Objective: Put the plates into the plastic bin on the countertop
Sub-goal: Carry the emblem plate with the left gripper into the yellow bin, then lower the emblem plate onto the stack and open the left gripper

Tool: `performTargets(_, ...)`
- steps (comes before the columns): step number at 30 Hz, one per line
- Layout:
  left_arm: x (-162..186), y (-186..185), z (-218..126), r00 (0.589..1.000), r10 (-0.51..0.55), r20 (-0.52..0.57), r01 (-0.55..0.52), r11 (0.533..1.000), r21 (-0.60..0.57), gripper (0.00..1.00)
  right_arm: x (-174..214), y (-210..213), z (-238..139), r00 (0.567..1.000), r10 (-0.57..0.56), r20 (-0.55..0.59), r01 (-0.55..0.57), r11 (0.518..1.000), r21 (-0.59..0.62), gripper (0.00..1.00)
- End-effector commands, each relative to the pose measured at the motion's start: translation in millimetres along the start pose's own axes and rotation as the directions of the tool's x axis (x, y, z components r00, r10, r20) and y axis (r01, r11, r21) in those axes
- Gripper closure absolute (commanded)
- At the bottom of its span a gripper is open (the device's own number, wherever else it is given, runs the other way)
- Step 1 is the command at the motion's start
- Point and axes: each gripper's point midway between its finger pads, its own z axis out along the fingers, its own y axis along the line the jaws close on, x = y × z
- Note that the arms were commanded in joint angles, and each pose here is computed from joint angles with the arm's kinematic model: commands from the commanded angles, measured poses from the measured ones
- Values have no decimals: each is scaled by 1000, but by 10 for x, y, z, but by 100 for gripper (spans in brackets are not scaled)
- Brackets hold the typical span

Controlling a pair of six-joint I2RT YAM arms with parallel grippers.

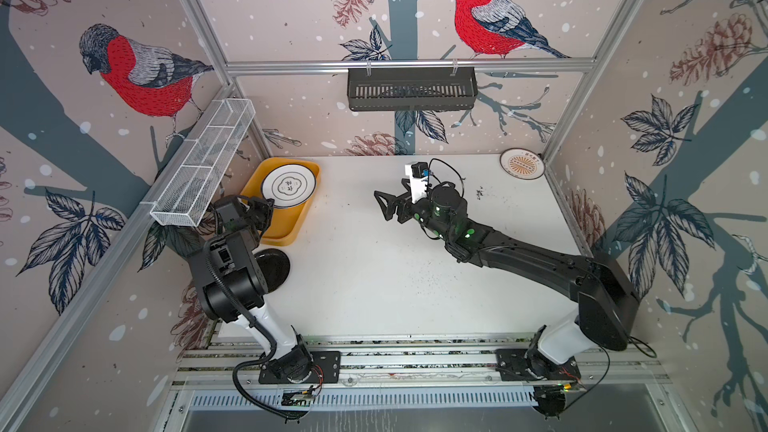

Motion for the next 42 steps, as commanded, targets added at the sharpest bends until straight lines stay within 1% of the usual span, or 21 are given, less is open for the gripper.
performTargets(1,-227,-170,114,999,-2,52,-2,998,71,99,-45,-84,-42,1000,0,11,0,999,52,0)
performTargets(6,-365,-18,255,996,-29,90,26,999,24,99,-64,-210,-157,1000,7,23,-10,993,114,0)
performTargets(10,-396,61,310,994,-27,104,28,1000,-8,98,-72,-294,-206,999,22,31,-27,988,150,0)
performTargets(18,-382,102,477,995,-12,94,18,998,-67,98,-62,-322,-198,999,37,23,-40,987,153,0)
performTargets(27,-393,177,613,992,6,124,13,988,-155,98,-93,-385,-267,998,45,33,-50,984,171,0)
performTargets(31,-408,206,625,990,7,140,17,985,-173,97,-85,-428,-263,998,51,28,-55,982,181,0)
performTargets(42,-381,248,676,991,18,130,8,980,-197,95,-60,-475,-243,998,64,21,-67,981,184,0)
